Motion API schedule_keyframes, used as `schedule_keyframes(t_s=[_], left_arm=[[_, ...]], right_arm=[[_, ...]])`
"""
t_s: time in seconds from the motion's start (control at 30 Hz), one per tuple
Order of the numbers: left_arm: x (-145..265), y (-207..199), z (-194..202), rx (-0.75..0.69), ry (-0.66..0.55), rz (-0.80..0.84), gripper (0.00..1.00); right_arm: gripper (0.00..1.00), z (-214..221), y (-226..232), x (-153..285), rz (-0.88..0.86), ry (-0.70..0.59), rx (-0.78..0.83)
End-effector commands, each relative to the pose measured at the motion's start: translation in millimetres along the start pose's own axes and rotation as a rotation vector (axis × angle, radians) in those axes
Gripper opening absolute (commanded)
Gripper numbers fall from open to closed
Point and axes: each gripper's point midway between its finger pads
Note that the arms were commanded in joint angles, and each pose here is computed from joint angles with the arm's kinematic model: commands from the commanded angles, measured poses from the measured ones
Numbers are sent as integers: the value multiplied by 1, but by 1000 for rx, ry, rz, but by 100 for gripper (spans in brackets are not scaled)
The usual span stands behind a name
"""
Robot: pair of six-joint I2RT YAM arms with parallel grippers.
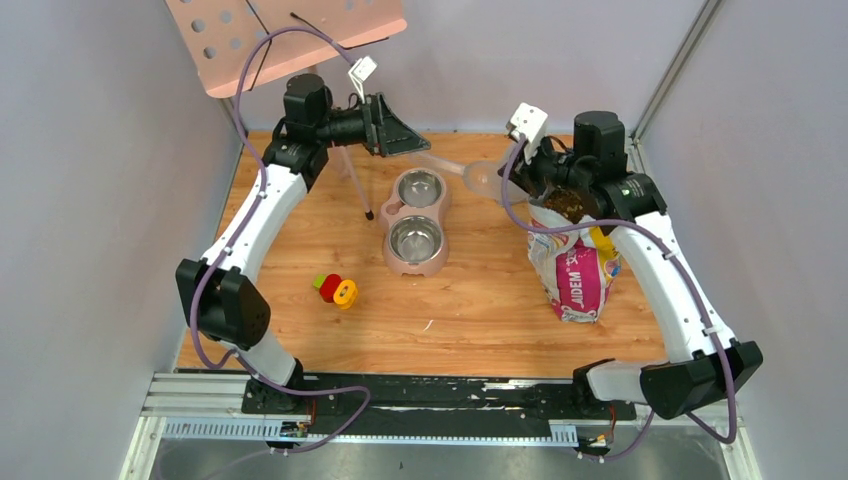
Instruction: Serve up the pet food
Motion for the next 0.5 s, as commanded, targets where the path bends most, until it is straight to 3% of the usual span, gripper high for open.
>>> schedule_keyframes(t_s=[0.0, 0.17, 0.47], left_arm=[[12, -35, -11, 45, -27, 144, 100], [11, -36, -5, 38, 29, 179, 99], [8, -27, 18, 138, 149, 179, 86]], right_arm=[[0, -48, -13, 19, 82, -164, -185], [0, -60, 1, 20, 40, -249, -250], [0, -61, -1, 22, 62, -266, -218]])
Point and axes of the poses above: each gripper's point midway between its finger pads, its own x axis back along the fingers, its own y axis along the line the jaws close on, z = x × y, and after that the axes turned 15 degrees about x, right-handed
